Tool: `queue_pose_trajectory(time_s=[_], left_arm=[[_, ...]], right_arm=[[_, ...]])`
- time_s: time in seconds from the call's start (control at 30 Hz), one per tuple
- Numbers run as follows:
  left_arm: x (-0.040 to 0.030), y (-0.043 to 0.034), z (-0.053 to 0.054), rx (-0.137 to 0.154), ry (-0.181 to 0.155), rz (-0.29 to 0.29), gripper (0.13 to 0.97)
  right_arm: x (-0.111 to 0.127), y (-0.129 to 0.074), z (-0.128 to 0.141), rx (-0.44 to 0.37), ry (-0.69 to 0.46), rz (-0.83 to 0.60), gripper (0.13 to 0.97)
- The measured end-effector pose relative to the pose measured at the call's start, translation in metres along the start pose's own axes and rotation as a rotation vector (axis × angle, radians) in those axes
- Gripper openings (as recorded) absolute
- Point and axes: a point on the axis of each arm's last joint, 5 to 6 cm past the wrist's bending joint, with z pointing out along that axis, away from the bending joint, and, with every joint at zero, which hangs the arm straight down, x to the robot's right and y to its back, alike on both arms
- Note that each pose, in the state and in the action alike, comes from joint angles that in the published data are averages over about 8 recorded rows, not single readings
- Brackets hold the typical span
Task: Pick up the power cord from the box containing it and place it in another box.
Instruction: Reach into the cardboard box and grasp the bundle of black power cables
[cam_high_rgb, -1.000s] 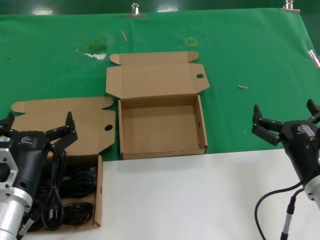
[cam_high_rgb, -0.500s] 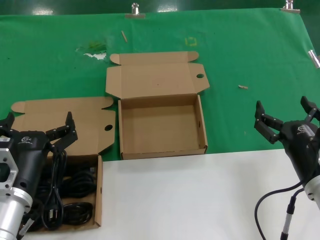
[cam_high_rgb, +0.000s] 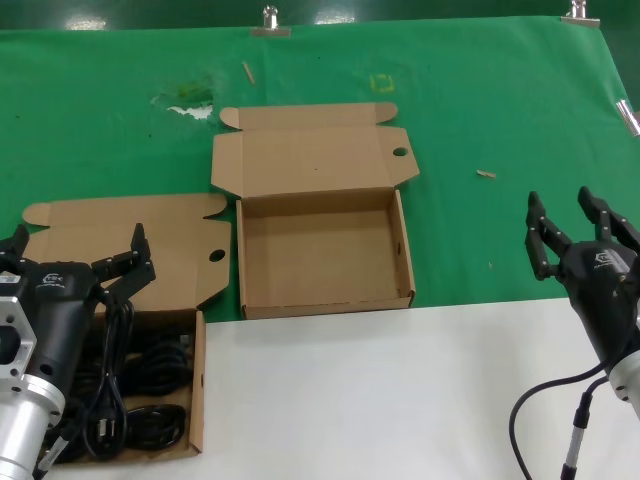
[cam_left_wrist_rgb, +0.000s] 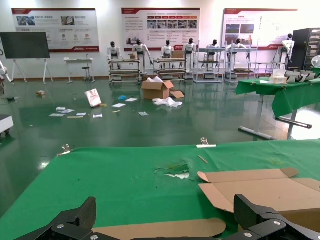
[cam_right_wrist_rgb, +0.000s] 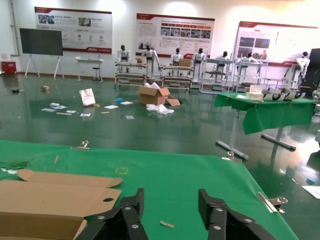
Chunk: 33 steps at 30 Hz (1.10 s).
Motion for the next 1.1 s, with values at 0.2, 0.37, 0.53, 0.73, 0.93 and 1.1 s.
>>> queue_pose_trajectory(time_s=[0.2, 0.37, 0.53, 0.73, 0.93, 1.1], left_arm=[[0.0042, 0.0049, -0.011, 0.016, 0.02, -0.067, 0.966], [0.0011, -0.0046, -0.029, 0.037, 0.024, -0.124, 0.966], [-0.0043, -0.0127, -0.049, 0.009, 0.044, -0.209, 0.966], [-0.0129, -0.0009, -0.054, -0.119, 0.055, -0.326, 0.966], [-0.0226, 0.0193, -0.049, -0.24, 0.03, -0.37, 0.966], [-0.0229, 0.0305, -0.043, -0.281, 0.015, -0.359, 0.966]], right_arm=[[0.0, 0.0, 0.0, 0.0, 0.0, 0.0, 0.369], [0.0, 0.0, 0.0, 0.0, 0.0, 0.0, 0.333], [0.0, 0.0, 0.0, 0.0, 0.0, 0.0, 0.245], [0.0, 0.0, 0.0, 0.0, 0.0, 0.0, 0.189], [0.0, 0.0, 0.0, 0.0, 0.0, 0.0, 0.149], [0.0, 0.0, 0.0, 0.0, 0.0, 0.0, 0.142]])
